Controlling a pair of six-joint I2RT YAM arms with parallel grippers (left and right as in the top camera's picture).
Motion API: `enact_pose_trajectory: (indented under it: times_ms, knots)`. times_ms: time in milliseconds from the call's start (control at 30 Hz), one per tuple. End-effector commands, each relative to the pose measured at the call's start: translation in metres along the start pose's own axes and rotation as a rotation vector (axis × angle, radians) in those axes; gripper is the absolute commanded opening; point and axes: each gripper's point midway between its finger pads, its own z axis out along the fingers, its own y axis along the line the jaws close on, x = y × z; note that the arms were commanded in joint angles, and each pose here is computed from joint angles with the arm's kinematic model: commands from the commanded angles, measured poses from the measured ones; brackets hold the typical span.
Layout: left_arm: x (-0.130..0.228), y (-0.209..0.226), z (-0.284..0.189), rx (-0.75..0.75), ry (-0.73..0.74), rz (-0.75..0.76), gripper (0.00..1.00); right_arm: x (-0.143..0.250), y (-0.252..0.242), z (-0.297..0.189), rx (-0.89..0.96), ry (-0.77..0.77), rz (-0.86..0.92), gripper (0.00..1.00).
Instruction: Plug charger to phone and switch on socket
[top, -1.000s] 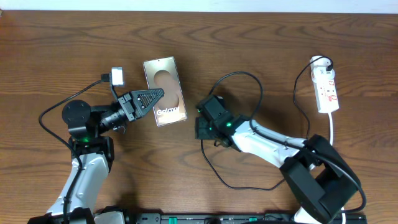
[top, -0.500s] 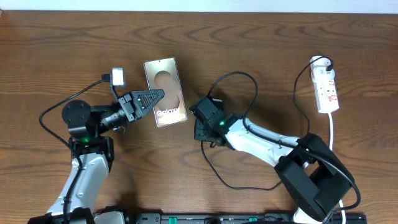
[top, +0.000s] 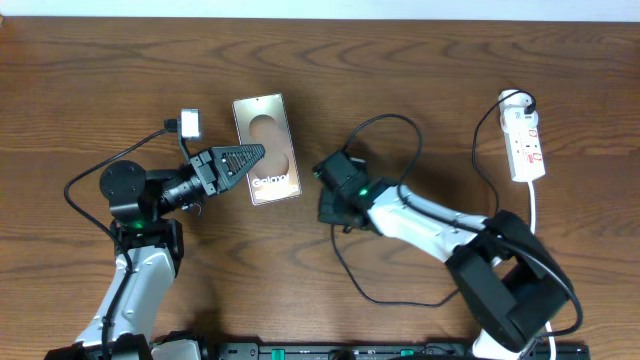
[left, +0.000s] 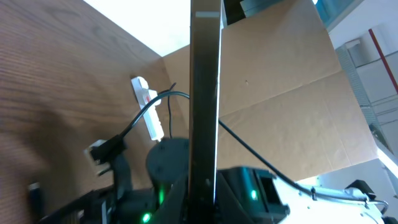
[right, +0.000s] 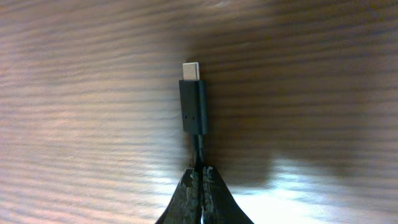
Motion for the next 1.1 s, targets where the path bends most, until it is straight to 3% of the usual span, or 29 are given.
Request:
enact_pose_trajectory:
  times_ms: [0, 133, 300, 467, 667, 1067]
  knots:
    - [-0.006, -0.013, 0.0, 0.02, 0.011, 0.024, 0.07, 0.003, -0.036, -0.012, 0.064, 0.038, -0.015, 0.01]
    - [-0.006, -0.013, 0.0, 0.02, 0.011, 0.024, 0.07, 0.006, -0.005, -0.074, -0.15, 0.04, -0.206, 0.01]
    - [-0.006, -0.013, 0.0, 0.02, 0.011, 0.02, 0.07, 0.041, 0.033, -0.159, -0.421, 0.023, -0.441, 0.01]
    - [-0.007, -0.013, 0.002, 0.018, 0.001, -0.003, 0.08, 0.072, 0.037, -0.206, -0.497, -0.018, -0.531, 0.01]
    - [0.002, -0.018, 0.017, 0.034, 0.025, 0.001, 0.07, 0.102, 0.048, -0.214, -0.545, 0.0, -0.62, 0.01]
    - [0.004, -0.022, 0.044, 0.03, -0.037, 0.068, 0.07, 0.085, 0.042, -0.199, -0.43, -0.058, -0.504, 0.01]
